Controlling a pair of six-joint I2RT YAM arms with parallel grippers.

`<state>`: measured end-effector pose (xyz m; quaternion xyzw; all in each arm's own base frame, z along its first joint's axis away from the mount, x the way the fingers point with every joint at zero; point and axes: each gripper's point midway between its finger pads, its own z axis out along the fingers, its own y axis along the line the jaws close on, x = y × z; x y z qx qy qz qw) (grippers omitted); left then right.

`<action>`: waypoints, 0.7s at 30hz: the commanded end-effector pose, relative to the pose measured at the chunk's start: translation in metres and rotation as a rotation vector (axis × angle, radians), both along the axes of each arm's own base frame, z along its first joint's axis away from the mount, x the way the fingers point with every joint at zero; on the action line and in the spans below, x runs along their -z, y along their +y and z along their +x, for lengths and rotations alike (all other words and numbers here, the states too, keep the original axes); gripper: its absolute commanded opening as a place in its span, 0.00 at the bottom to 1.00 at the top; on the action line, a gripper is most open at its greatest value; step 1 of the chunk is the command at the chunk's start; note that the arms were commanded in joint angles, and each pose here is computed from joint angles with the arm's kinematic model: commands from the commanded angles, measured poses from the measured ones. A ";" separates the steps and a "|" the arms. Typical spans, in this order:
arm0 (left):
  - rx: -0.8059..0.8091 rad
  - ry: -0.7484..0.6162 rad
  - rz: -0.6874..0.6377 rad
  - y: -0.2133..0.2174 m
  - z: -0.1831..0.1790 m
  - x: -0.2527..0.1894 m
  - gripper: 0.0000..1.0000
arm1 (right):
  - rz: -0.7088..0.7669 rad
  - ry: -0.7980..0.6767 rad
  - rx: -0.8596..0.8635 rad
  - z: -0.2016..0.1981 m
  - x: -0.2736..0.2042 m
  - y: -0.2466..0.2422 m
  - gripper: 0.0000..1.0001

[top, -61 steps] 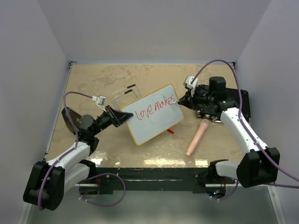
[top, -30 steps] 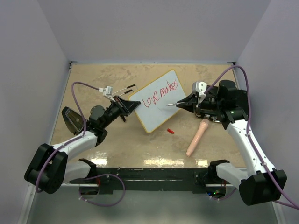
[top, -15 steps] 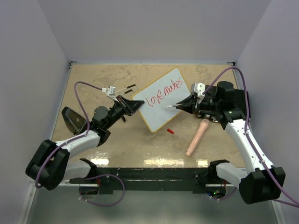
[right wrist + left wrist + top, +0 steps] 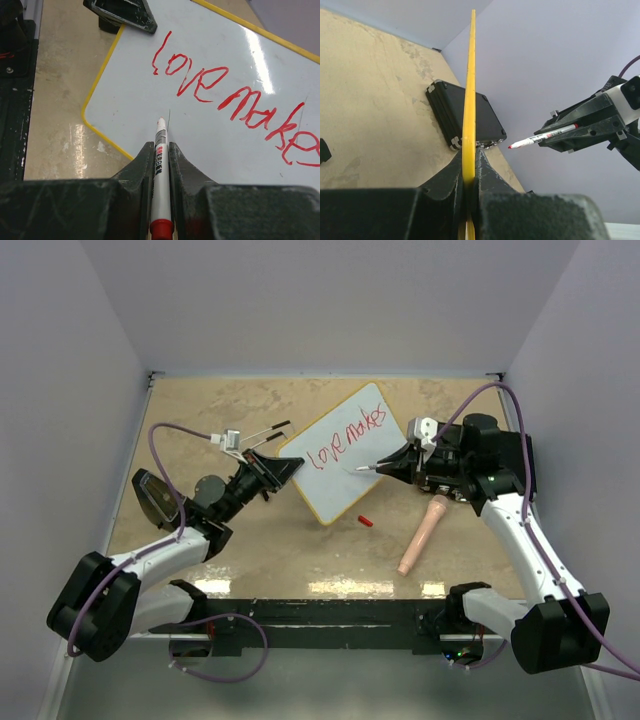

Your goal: Write a sentence on the whiteboard

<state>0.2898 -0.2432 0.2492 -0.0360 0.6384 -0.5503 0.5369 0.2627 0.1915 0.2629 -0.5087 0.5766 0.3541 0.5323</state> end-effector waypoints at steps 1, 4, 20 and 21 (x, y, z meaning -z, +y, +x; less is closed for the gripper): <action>-0.002 -0.156 -0.117 0.006 -0.011 -0.050 0.00 | 0.004 -0.032 -0.016 0.000 -0.005 0.000 0.00; 0.000 -0.155 -0.116 0.006 -0.012 -0.049 0.00 | 0.002 -0.032 -0.015 0.000 -0.005 0.000 0.00; 0.019 -0.166 -0.115 0.004 -0.015 -0.051 0.00 | 0.000 -0.025 -0.014 0.001 -0.001 0.000 0.00; 0.019 -0.164 -0.115 0.003 -0.014 -0.051 0.00 | 0.001 -0.025 -0.015 0.002 -0.001 0.000 0.00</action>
